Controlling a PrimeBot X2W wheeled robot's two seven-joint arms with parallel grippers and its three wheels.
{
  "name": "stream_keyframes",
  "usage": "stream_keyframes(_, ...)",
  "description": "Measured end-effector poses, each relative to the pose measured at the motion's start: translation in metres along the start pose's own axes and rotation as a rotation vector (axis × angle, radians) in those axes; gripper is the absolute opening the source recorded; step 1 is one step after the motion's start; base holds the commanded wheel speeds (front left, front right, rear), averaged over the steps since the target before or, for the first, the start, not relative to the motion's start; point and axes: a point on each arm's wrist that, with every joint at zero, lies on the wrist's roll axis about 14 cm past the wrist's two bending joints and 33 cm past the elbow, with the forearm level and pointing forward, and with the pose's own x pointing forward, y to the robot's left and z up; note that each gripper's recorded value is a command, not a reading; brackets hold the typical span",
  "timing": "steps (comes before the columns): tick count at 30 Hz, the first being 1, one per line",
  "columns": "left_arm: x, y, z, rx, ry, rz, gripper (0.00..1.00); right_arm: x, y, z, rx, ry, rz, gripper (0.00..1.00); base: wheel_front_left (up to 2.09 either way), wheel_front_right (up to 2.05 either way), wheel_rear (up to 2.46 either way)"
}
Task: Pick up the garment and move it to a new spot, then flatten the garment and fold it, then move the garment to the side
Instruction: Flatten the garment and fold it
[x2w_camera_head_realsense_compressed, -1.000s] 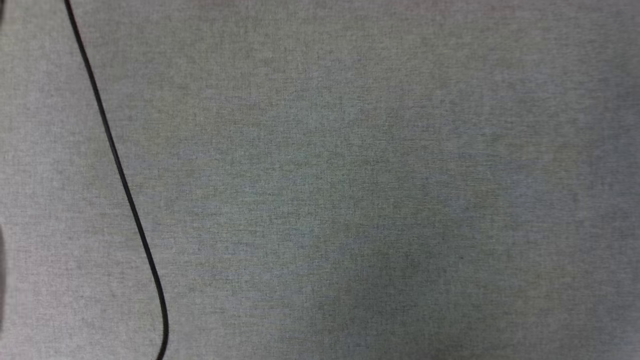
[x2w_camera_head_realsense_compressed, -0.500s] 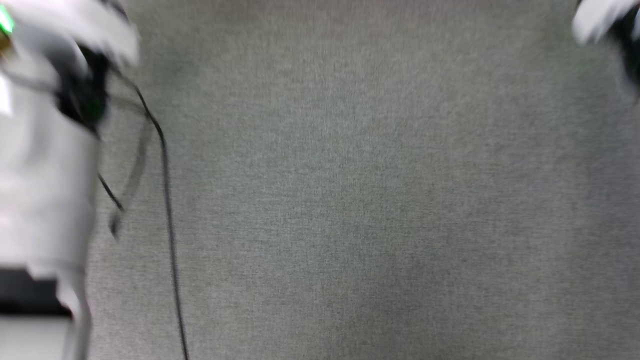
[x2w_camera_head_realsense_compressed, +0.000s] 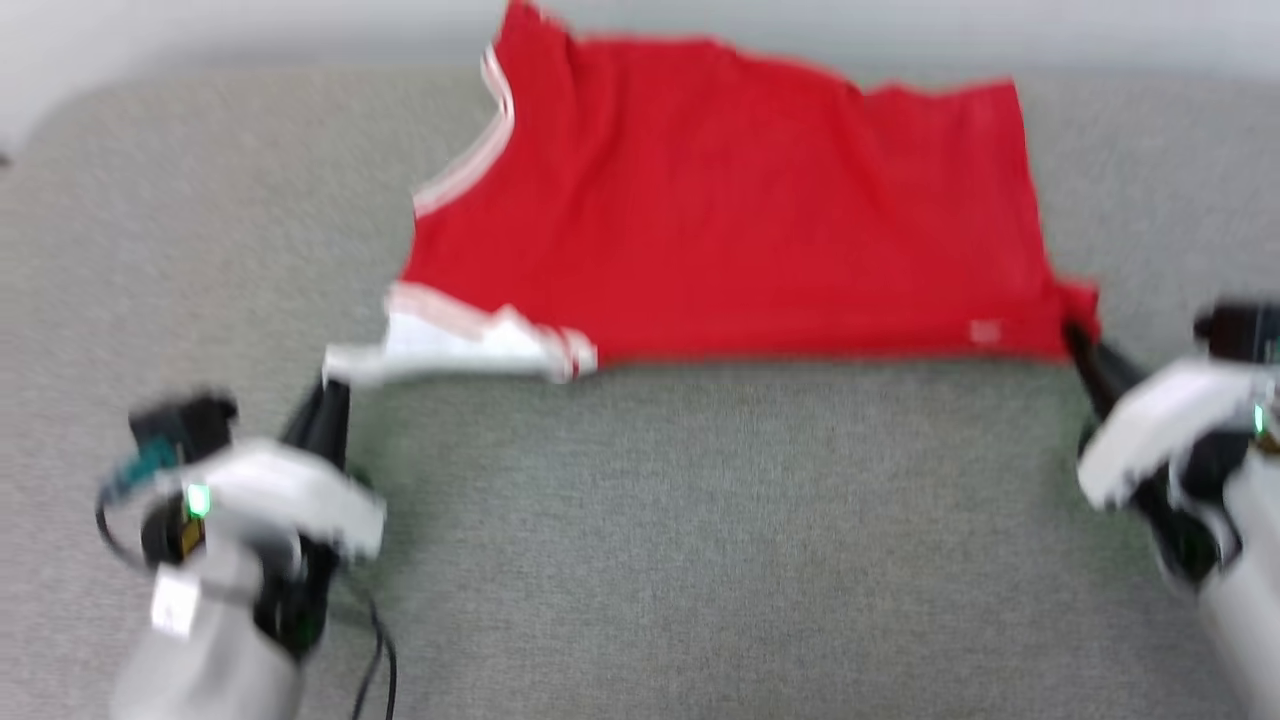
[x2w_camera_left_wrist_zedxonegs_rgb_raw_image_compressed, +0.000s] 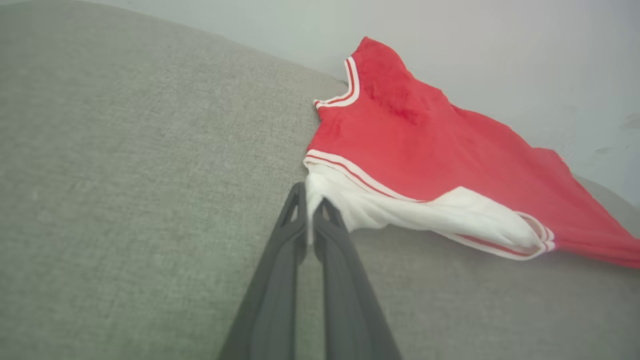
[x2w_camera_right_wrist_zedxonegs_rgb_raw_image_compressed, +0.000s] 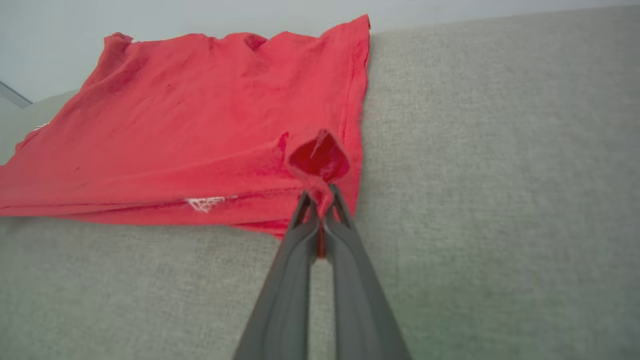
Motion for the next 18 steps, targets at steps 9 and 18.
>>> stream_keyframes(9, -0.090, 0.011, -0.015, -0.017, 0.032, 0.064, 0.00, -0.076, -0.003, -0.035, 0.056, 0.010, -0.021, 0.00, 0.00, 0.00, 0.00)
stream_keyframes(18, -0.168, 0.014, -0.034, -0.097, 0.135, 0.156, 0.00, -0.139, -0.002, -0.073, 0.092, 0.062, -0.051, 0.00, 0.00, 0.00, 0.00)
